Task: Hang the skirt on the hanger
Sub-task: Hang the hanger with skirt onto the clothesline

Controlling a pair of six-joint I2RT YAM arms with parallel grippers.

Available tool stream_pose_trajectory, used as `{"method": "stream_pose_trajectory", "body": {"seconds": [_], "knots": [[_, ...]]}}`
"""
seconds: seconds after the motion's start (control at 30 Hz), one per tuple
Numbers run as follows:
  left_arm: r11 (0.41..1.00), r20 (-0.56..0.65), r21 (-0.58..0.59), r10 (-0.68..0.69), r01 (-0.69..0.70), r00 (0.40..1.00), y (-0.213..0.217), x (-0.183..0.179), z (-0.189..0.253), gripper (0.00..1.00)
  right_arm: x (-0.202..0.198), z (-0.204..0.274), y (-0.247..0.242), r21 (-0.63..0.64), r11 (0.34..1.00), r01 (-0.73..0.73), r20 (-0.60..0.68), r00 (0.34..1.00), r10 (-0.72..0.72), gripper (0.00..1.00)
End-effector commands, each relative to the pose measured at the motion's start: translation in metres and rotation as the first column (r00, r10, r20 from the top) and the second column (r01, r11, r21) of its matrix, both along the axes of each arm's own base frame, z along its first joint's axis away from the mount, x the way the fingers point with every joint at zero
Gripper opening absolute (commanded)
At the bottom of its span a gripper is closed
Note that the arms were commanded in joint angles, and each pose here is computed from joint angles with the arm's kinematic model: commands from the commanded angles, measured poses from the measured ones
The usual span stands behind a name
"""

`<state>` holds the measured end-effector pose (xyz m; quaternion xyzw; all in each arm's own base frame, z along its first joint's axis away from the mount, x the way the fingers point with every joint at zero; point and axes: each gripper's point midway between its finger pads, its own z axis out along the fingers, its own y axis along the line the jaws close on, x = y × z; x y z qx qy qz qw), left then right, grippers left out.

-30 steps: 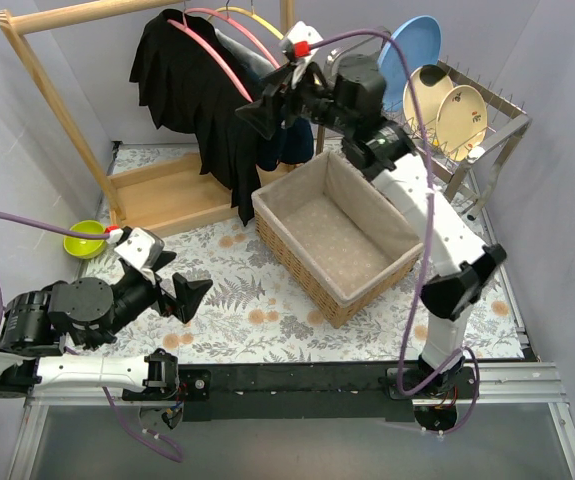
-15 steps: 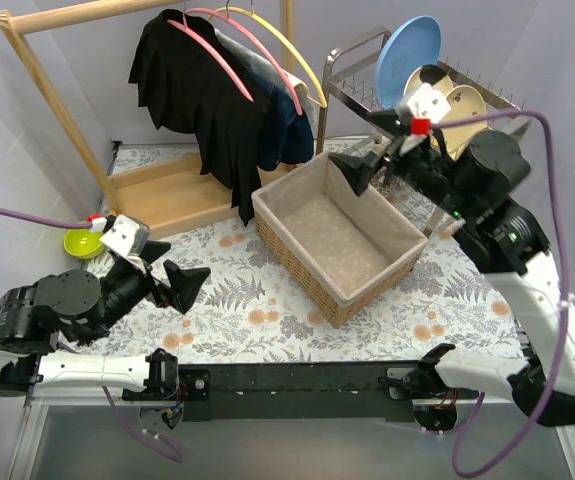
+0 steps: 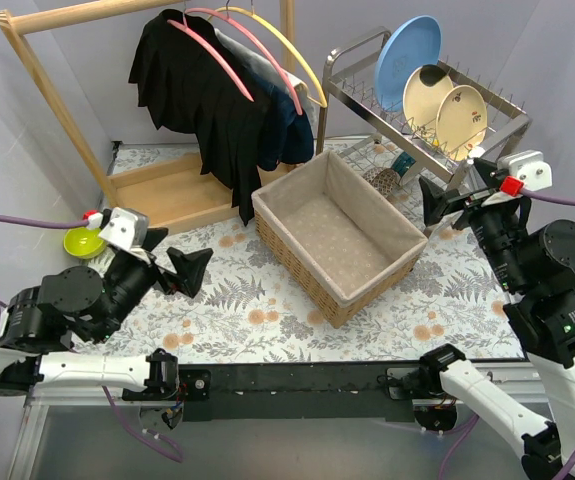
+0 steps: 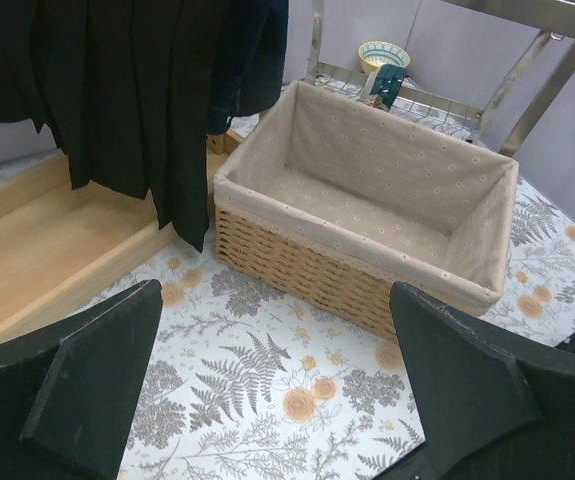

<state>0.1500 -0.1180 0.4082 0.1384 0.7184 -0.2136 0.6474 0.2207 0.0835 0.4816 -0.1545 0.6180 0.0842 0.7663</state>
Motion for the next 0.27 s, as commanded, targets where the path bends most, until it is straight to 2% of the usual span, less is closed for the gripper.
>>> {"method": "stream_pose_trajectory", "body": {"seconds": [0.0, 0.23], "knots": [[0.999, 0.05, 0.037, 0.022, -0.024, 0.999, -0.0167, 0.0064, 0.0052, 0.98, 0.0073, -0.0009, -0.015, 0.037, 0.996, 0.087, 0.001, 0.996, -0.087, 0.98], [0.999, 0.059, 0.036, 0.015, -0.017, 0.998, -0.0236, 0.0068, 0.0039, 0.98, 0.0083, 0.0022, -0.0156, 0.009, 0.996, 0.087, 0.015, 0.996, -0.087, 0.98]]}}
